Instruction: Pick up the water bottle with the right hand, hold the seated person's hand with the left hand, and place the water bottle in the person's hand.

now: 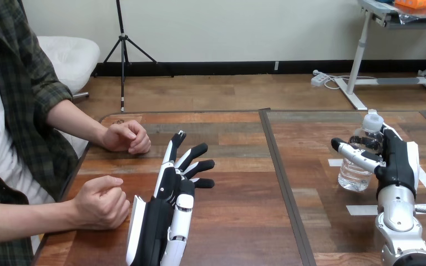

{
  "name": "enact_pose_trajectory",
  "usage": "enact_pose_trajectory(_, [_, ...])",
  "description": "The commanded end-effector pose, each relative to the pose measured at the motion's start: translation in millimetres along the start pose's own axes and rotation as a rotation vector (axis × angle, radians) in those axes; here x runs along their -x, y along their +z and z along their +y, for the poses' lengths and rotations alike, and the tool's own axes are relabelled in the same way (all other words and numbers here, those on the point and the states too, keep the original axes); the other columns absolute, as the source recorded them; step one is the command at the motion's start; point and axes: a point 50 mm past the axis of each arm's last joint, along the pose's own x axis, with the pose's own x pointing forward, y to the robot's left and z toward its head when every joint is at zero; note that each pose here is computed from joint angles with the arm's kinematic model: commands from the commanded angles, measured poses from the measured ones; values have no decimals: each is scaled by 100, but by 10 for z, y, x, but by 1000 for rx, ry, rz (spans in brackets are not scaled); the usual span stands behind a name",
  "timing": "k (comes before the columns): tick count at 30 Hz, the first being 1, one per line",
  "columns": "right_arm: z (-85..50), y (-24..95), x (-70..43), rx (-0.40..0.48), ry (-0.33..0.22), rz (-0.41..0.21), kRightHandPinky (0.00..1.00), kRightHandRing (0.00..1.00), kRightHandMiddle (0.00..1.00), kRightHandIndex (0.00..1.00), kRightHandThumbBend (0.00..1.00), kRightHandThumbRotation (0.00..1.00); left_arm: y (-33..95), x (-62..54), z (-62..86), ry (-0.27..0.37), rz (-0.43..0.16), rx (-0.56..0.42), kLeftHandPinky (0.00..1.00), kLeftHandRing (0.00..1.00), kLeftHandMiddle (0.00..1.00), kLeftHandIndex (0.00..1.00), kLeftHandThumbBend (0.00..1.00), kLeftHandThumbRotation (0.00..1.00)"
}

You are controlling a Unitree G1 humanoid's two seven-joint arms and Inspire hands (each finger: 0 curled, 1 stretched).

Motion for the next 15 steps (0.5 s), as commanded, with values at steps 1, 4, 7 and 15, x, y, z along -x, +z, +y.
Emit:
enact_pose_trajectory(1, [27,350,-141,-2,8,-86,83,86,86,85,71,0,99,-144,-41,10,-76,14,65,78,86,97,21,100])
enact_pose_trajectory(4, [29,342,-139,7,10,-83,83,85,86,85,72,0,99,-141,-40,10,-75,11,65,78,86,97,21,100])
enact_pose_trajectory(7, [34,336,-140,22,12,-77,83,85,86,84,72,0,98,-139,-39,9,-75,10,65,78,86,97,21,100])
enact_pose_trajectory(15, [60,337,-136,40,19,-76,81,84,85,84,73,0,97,-134,-39,11,-71,15,65,78,86,97,20,100])
